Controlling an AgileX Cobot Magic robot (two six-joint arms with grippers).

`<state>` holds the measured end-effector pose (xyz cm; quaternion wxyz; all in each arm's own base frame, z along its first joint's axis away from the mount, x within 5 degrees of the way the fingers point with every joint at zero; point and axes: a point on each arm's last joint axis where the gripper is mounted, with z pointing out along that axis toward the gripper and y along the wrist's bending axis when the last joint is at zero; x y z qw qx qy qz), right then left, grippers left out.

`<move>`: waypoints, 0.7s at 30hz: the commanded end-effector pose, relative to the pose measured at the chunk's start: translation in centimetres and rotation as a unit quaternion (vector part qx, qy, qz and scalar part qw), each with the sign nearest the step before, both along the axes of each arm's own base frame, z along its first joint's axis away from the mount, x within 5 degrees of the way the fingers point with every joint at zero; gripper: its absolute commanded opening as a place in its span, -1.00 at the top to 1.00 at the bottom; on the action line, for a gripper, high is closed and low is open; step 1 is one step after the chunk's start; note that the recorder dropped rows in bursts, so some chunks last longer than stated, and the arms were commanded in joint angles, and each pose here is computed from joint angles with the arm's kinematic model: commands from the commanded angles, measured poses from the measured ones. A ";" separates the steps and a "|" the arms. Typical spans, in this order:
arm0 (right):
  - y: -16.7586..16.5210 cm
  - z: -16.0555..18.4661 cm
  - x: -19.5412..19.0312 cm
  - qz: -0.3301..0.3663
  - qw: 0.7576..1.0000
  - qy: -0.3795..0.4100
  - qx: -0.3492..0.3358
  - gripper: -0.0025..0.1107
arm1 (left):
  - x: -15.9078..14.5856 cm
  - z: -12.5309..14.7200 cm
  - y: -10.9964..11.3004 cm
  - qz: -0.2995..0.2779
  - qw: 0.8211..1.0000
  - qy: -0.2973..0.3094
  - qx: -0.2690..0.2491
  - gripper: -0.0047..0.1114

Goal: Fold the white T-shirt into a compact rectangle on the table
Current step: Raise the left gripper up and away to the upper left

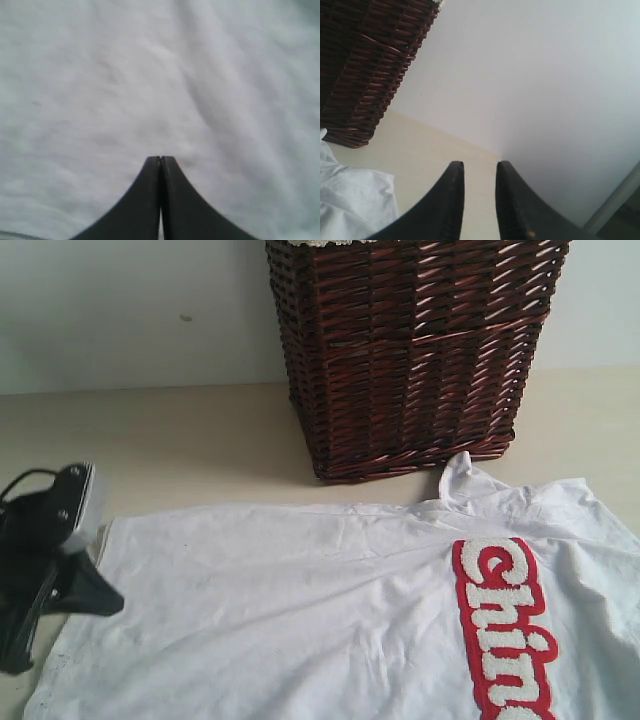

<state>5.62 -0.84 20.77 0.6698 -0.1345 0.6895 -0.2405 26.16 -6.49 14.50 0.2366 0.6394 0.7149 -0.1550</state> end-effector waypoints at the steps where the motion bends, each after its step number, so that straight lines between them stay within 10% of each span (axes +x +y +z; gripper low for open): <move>1: 0.0 -0.1 0.0 -0.002 1.000 -0.001 0.002 0.53 | 5.3 1.2 -1.0 0.067 0.995 -0.035 -0.060 0.92; 8: 0.0 -0.1 0.0 -0.002 1.000 -0.001 0.002 0.53 | 13.8 -2.2 -1.7 0.108 0.989 -0.048 -0.091 0.50; 21: 0.0 -0.1 0.0 -0.002 1.000 -0.001 0.002 0.53 | 14.6 -5.1 -1.4 0.119 0.991 -0.044 -0.053 0.47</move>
